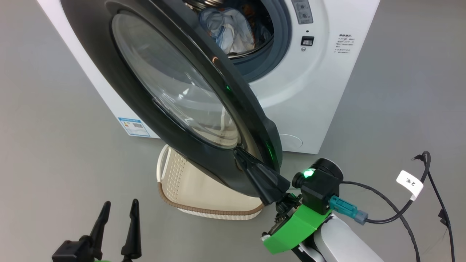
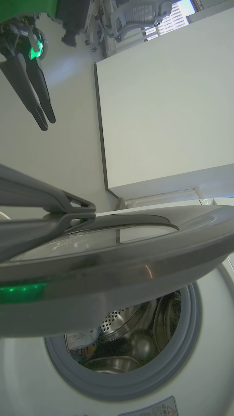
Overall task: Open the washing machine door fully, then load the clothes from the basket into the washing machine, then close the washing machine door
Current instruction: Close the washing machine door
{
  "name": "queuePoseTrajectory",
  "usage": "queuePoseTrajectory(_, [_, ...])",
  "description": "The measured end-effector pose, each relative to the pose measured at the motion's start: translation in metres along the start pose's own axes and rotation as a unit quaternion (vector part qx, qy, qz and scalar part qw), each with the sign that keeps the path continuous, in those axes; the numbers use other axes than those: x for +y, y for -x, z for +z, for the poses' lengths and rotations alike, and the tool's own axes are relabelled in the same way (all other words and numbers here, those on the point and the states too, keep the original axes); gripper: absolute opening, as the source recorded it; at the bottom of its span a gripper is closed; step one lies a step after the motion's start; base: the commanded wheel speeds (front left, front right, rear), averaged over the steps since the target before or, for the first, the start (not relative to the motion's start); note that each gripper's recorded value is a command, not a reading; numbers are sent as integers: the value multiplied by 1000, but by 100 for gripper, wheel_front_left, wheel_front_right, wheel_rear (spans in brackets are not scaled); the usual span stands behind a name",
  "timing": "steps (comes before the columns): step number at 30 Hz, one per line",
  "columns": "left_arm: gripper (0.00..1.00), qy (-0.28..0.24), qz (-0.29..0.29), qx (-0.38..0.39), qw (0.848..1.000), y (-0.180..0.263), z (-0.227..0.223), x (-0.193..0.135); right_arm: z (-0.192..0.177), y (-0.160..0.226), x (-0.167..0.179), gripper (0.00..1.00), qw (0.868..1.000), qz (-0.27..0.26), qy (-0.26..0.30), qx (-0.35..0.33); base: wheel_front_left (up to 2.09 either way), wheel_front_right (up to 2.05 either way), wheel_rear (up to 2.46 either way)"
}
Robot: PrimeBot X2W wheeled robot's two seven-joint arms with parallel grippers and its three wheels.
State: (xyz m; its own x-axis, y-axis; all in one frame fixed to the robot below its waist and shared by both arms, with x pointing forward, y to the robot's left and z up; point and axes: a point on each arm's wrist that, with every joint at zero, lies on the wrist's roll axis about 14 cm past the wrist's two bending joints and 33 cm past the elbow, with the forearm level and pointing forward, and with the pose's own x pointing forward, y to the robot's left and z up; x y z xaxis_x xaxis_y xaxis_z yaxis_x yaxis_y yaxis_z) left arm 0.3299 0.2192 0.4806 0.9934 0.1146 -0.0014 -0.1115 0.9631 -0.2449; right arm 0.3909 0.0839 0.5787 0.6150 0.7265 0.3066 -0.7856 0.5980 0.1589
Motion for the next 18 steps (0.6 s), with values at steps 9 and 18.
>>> queuePoseTrajectory(9, [100, 9, 8, 7, 1000, -1, -4, 3, -12, -1, -6, 0, 1000, -4, -4, 14, 0, 0, 0])
queuePoseTrajectory(18, [100, 8, 5, 9, 1000, -10, -6, 0, -14, -2, -22, 0, 1000, -21, 1, 13, 0, 0, 0])
